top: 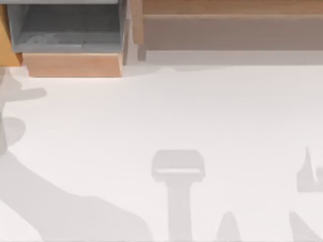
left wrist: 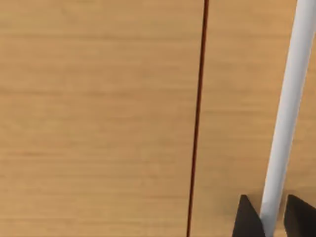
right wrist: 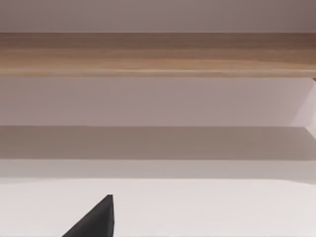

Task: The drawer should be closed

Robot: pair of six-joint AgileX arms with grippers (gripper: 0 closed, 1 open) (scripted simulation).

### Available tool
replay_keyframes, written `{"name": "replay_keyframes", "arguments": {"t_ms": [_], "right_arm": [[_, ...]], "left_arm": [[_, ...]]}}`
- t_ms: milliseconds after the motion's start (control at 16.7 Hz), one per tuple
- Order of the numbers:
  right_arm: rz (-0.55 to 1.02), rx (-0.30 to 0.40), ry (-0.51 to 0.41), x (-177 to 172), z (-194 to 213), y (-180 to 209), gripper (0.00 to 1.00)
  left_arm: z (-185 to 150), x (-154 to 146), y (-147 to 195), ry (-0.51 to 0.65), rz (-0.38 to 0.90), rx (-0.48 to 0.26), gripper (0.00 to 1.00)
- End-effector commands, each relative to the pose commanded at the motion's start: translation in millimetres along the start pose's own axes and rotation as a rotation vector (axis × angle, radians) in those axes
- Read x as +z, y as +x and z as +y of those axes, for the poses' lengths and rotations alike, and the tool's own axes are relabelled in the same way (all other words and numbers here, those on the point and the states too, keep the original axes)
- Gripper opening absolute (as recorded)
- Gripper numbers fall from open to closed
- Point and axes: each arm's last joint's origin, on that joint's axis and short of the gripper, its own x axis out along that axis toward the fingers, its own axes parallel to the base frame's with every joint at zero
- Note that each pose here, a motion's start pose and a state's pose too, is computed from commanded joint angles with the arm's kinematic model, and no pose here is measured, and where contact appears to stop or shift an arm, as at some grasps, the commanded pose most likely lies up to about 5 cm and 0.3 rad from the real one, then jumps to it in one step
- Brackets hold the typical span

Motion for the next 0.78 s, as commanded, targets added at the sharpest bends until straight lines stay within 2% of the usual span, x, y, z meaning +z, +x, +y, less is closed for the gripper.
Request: {"name": "replay_keyframes", "arguments": {"t_ms": [420,780], "right_arm": [[0.000,0.000,0.000,0.0,0.0,0.0,1.00],[0.000,0.000,0.000,0.0,0.0,0.0,1.00]], "left_arm": [[0.0,0.0,0.0,0.000,0.000,0.000,0.98],[0.0,0.0,0.0,0.000,0.000,0.000,1.00]]}}
